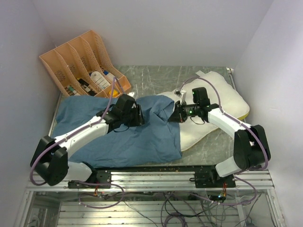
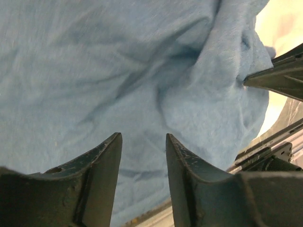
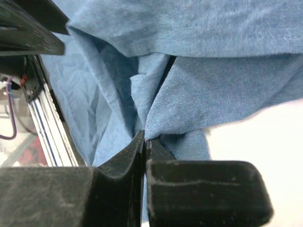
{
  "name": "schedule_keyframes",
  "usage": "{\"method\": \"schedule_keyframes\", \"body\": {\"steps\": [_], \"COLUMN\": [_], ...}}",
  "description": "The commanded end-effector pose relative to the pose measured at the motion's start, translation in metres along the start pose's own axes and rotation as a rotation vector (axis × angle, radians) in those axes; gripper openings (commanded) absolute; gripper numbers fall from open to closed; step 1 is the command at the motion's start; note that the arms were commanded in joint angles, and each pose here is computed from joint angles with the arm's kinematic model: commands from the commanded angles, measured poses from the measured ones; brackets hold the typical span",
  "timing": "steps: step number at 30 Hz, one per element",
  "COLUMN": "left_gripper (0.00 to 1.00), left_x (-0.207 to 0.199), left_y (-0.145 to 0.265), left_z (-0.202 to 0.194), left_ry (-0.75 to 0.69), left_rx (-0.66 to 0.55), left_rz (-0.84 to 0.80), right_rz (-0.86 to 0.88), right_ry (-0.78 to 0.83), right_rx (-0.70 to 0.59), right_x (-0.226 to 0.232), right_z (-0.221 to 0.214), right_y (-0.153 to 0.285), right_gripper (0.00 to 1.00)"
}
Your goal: Put the pillow into the pillowcase
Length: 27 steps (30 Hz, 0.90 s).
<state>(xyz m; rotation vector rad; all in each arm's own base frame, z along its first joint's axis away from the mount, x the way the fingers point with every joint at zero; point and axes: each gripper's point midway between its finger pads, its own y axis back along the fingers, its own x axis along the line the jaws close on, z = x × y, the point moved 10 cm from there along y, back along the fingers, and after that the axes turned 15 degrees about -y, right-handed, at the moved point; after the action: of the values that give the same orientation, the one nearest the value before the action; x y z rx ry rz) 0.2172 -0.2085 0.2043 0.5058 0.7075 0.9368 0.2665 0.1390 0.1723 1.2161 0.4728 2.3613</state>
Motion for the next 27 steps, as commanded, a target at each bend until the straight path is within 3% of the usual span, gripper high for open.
{"method": "schedule_keyframes", "body": {"steps": [1,4,7,12,20,27], "left_gripper": [0.59,0.68,0.7,0.74,0.79,0.77], "left_x": [-0.01,-0.021,-0.039,-0.088,-0.088,-0.08], "left_y": [0.037,0.06,0.059,0.018,-0.076,-0.112], "left_z": [0.013,0.046,0.072,0.08,0.072,0.078], "left_ry": [-0.027,-0.092,-0.146,-0.367,-0.588,-0.659], "left_rx": [-0.132,-0.253,-0.284,-0.226,-0.084,-0.012], "left_rz": [-0.057,-0.06,-0.051,0.126,0.241,0.455], "right_rz": [-0.053,-0.062,-0.056,-0.01,0.02,-0.025], "right_ry": [0.042,0.037,0.049,0.017,-0.058,-0.128], "right_rx": [0.046,0.061,0.04,0.004,-0.016,-0.011], "right_x": [-0.005,-0.009,-0.006,-0.007,-0.024,-0.041], "right_z": [-0.013,-0.012,-0.009,-0.005,-0.006,-0.007], "right_y": [-0.004,-0.006,-0.004,0.007,0.022,0.024], "right_gripper": [0.0,0.0,0.0,0.0,0.1,0.06]}}
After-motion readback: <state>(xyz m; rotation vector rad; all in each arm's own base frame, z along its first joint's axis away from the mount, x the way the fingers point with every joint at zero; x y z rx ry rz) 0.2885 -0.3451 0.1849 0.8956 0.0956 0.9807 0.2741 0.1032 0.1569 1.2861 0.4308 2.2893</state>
